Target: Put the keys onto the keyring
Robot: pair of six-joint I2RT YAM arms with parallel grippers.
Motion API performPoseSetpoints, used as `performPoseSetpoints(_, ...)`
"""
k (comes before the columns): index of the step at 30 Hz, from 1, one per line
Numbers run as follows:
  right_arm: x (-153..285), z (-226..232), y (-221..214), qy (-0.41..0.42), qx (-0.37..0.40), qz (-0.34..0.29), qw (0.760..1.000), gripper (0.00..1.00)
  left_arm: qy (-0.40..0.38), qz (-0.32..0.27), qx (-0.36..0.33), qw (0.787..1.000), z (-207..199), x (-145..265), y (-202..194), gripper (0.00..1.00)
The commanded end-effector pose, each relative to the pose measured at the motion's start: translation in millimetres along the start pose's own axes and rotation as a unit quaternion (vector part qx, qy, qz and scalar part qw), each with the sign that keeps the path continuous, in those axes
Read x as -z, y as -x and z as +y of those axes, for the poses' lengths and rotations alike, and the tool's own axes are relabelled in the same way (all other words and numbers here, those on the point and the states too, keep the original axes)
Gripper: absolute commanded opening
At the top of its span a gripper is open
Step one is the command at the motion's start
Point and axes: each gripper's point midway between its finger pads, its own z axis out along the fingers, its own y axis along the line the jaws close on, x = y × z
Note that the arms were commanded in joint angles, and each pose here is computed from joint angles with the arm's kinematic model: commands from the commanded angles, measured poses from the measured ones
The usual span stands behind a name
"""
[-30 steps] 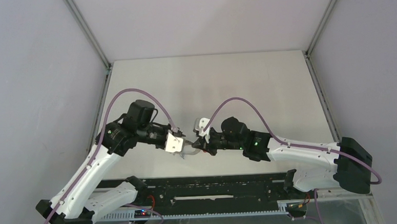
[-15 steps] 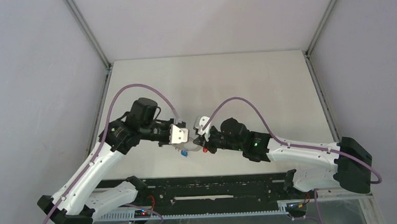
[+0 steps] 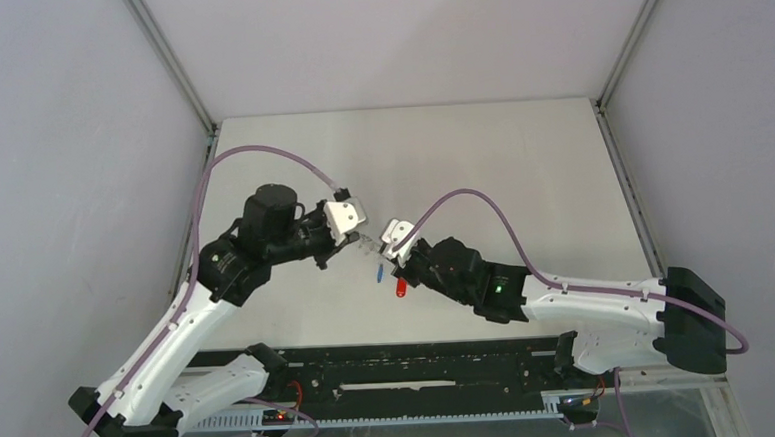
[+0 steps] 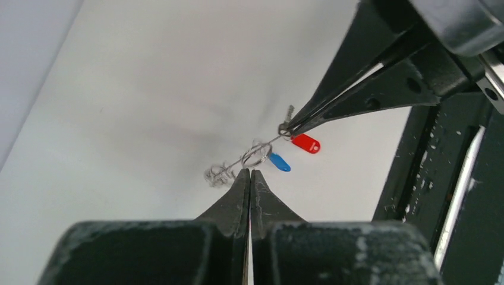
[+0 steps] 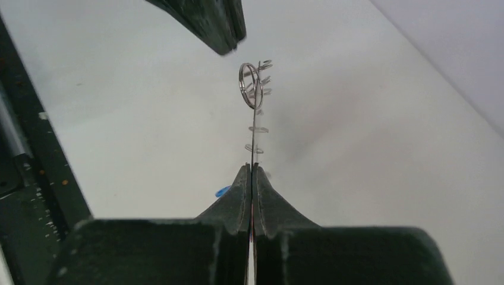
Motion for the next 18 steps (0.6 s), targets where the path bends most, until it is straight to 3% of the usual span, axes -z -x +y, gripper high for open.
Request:
performPoseSetpoints(1,7,-25,42,-0.069,-0.001,-0.055,0.996,0.0,0.078,-0.045,0.044,0.995,25,13,26,0.0)
performPoseSetpoints(7,11,-19,45,-0.05,-0.007,-0.068,0.996,0.0,0.083,-0.041,0.006,0.996,25,11,15,0.0)
performPoseSetpoints(11,14,-2,45,0.002,-0.003,-0.075,0.997,0.0,0.023,-0.042,-0.123,0.991,7,8,7,0.01)
performPoseSetpoints(12,14,2,46,0.015,-0.002,-0.077,0.997,0.0,0.014,-0.046,-0.159,0.986,4,9,6,0.06)
performPoseSetpoints(15,15,12,49,0.046,-0.005,-0.083,0.995,0.0,0.001,-0.071,-0.24,0.968,-1,12,15,0.39)
performPoseSetpoints(18,14,18,49,0.062,-0.01,-0.083,0.995,0.0,-0.002,-0.09,-0.287,0.954,-2,13,24,0.5)
